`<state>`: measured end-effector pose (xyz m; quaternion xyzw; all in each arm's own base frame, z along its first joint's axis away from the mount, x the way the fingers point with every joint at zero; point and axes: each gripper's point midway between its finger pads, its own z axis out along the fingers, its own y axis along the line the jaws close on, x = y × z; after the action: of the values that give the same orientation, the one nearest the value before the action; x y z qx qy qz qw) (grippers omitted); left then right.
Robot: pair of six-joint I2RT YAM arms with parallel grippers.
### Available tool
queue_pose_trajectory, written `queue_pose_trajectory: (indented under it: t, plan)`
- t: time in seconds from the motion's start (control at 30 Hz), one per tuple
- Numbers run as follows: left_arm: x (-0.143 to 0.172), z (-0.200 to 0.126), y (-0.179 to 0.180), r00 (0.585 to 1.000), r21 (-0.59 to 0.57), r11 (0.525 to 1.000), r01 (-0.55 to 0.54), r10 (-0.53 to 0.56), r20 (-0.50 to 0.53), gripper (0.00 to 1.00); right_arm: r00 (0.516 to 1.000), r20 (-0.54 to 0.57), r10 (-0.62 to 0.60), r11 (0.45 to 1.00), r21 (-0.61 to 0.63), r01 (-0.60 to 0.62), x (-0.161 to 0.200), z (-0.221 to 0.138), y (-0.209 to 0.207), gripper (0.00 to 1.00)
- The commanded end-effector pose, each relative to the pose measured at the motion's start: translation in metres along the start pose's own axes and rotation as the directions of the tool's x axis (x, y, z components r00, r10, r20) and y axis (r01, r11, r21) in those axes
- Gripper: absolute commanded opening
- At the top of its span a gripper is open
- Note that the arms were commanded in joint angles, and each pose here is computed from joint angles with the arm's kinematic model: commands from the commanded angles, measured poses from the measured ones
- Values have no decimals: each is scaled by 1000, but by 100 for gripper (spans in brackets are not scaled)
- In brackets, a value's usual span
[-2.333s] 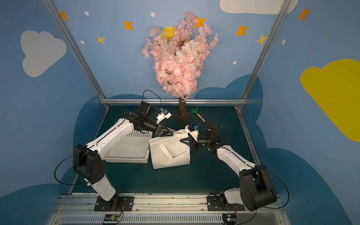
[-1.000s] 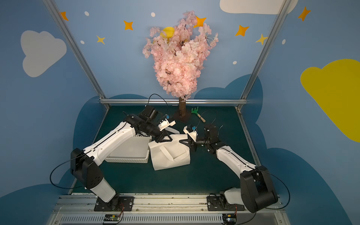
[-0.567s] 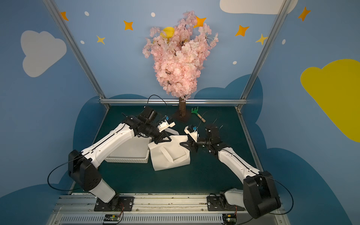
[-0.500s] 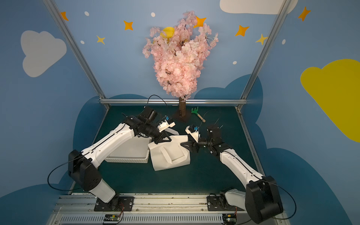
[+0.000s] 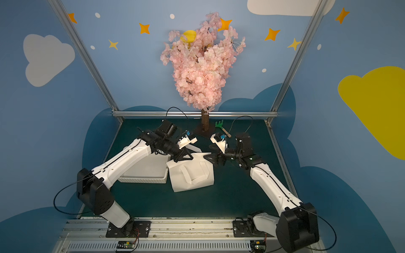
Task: Place the ice pack in the delivery bag
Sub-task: Seal the delivery bag at the center of the board.
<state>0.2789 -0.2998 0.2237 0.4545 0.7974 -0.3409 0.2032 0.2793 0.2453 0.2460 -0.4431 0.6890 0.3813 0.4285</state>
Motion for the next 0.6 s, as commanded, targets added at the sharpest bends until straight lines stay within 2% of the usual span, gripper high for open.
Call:
queue_pose_trajectory:
  t: [0.0,0.1,0.17,0.23,0.27,0.4,0.47,0.57]
  plan:
    - [14,6,-6,999,32,999,22,-21,-41,3,999,-20,25,998,-59,-26,3,2,5,74]
    - [15,6,-5,999,29,999,24,-23,-45,3,1000,-21,5,995,-99,-7,5,6,8,70]
    - [15,6,-6,999,33,999,20,-19,-42,3,999,-38,26,994,-101,-29,8,7,5,54]
    - [15,6,-5,999,26,999,23,-22,-46,3,998,-49,35,994,-99,-39,10,8,3,30]
    - [15,5,-5,999,25,999,21,-20,-45,3,998,-51,42,994,-98,-47,11,8,1,21]
    - [18,4,-4,998,15,999,32,-31,-51,5,998,-42,48,994,-95,-52,12,6,0,15]
    - [17,0,-3,998,-3,999,51,-51,-47,16,998,-44,45,995,-85,-49,13,5,-2,1]
    - [15,-12,-1,994,-26,994,104,-104,-18,39,998,-50,43,996,-73,-46,16,4,-3,0]
